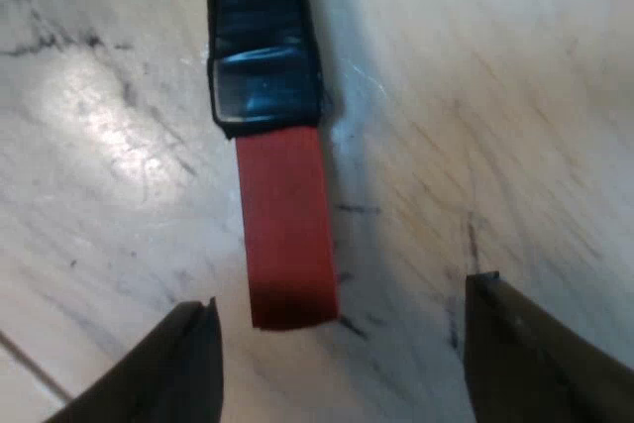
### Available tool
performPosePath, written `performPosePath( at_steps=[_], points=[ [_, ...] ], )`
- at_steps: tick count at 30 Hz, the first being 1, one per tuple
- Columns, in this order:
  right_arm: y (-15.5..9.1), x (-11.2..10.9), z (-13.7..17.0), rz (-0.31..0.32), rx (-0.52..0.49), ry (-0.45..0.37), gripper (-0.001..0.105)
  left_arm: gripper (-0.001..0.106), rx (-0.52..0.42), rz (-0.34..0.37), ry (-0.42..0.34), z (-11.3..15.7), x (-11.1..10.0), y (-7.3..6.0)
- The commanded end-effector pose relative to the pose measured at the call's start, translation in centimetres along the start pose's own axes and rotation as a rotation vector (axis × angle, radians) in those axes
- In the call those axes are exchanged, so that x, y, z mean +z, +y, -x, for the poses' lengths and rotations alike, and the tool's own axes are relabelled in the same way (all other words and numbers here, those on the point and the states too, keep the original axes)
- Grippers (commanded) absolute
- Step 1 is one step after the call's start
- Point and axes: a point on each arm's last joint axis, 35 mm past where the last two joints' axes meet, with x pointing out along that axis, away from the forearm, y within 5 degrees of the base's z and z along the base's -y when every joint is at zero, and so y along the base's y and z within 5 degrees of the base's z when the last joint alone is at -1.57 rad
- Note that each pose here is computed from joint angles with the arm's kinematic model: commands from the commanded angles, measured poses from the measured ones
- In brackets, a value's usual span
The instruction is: Grind coffee beans and then tamp
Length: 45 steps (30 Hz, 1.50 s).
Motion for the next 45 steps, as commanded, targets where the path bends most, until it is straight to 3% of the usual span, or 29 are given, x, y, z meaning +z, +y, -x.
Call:
performPosePath(
  at_steps=[1, 7, 13, 20, 23, 25, 27, 32, 45],
  points=[
    [0.0, 0.3, 1.8, 0.005, 0.003, -0.025, 0.055, 0.071, -0.009, -0.007, -0.011, 0.1, 0.4, -0.1],
    [0.0, 0.5, 4.6, 0.006, -0.004, -0.085, 0.055, 0.071, -0.009, -0.009, -0.015, 0.2, 0.5, -0.1],
    [-0.2, 0.8, 8.4, 0.002, -0.018, -0.245, 0.055, 0.071, -0.009, -0.009, -0.015, 0.2, 0.5, -0.1],
    [-0.2, 0.6, 10.8, 0.004, -0.032, -0.384, 0.055, 0.071, -0.009, -0.009, -0.015, 0.2, 0.5, -0.1],
    [-0.1, 1.2, 11.6, 0.052, -0.046, -0.471, 0.055, 0.071, -0.009, -0.009, -0.015, 0.2, 0.5, -0.1],
    [0.4, 1.8, 11.9, 0.147, -0.053, -0.533, 0.055, 0.071, -0.009, -0.009, -0.015, 0.2, 0.5, -0.1],
    [1.0, 2.2, 12.0, 0.214, -0.062, -0.572, 0.055, 0.071, -0.009, -0.009, -0.015, 0.2, 0.5, -0.1],
    [2.1, 2.6, 11.7, 0.261, -0.123, -0.639, 0.055, 0.071, -0.009, -0.009, -0.015, 0.2, 0.5, -0.1],
    [2.5, 1.6, 7.6, 0.237, -0.140, -0.852, 0.055, 0.071, -0.009, -0.009, -0.015, 0.2, 0.5, -0.1]
  ],
)
